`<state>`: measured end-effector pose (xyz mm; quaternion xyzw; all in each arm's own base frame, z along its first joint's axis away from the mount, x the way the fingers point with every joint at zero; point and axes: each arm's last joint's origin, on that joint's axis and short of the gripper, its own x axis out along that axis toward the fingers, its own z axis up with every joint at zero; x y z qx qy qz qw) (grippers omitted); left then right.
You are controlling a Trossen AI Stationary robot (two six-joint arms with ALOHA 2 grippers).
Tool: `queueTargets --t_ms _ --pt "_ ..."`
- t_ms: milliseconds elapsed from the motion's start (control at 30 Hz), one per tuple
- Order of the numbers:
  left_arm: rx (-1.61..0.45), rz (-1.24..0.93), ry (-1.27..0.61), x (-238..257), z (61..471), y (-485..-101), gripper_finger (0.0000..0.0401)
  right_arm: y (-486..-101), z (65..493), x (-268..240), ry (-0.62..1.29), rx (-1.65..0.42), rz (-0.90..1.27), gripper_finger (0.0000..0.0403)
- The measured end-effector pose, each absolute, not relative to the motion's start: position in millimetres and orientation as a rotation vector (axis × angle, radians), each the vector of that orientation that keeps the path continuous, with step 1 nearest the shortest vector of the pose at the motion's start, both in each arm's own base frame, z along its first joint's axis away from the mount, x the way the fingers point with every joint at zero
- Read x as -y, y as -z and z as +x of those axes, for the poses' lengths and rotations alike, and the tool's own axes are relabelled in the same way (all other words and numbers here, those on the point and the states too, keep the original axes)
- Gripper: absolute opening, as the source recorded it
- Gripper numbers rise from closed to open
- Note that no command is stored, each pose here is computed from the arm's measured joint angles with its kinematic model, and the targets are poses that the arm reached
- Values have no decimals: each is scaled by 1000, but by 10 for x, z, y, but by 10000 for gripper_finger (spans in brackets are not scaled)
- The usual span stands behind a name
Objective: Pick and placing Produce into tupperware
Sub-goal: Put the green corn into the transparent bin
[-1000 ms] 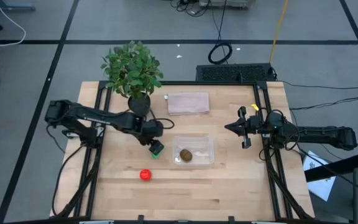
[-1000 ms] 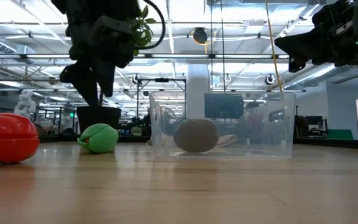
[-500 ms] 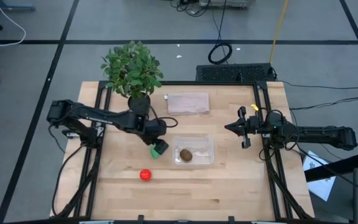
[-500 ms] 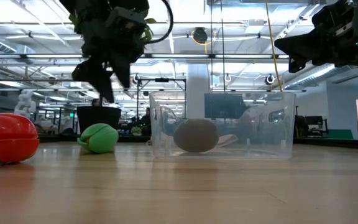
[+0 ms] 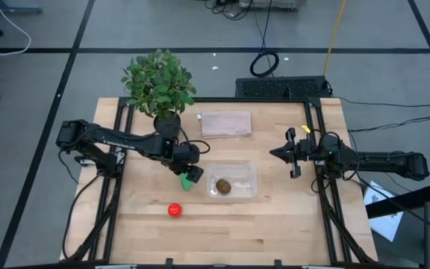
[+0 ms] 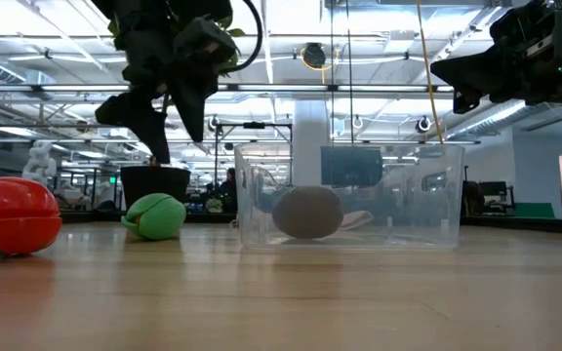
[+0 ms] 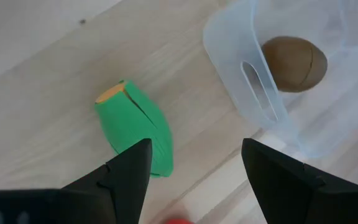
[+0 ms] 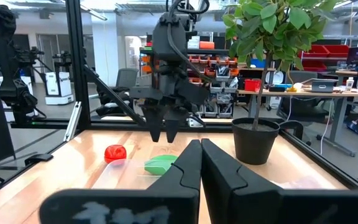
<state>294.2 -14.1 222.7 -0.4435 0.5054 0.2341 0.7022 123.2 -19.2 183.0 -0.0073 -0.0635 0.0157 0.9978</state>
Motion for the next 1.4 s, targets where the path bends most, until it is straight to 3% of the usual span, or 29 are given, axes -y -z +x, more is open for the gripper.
queueTargets --t_ms 133,500,967,1400 --pt "-1132 -1030 -557 142 2928 -2222 266 -1829 1232 192 -31 127 -14 0" --pt "-1166 -1065 -574 219 2908 -2163 340 -1826 1233 192 -31 123 -17 0" --pt "-1344 -1036 -603 358 3019 -1736 326 -1825 1233 192 -30 123 -24 0" --pt "-1297 -1002 -641 155 3044 -1728 326 -1825 1233 192 -30 122 -24 0"
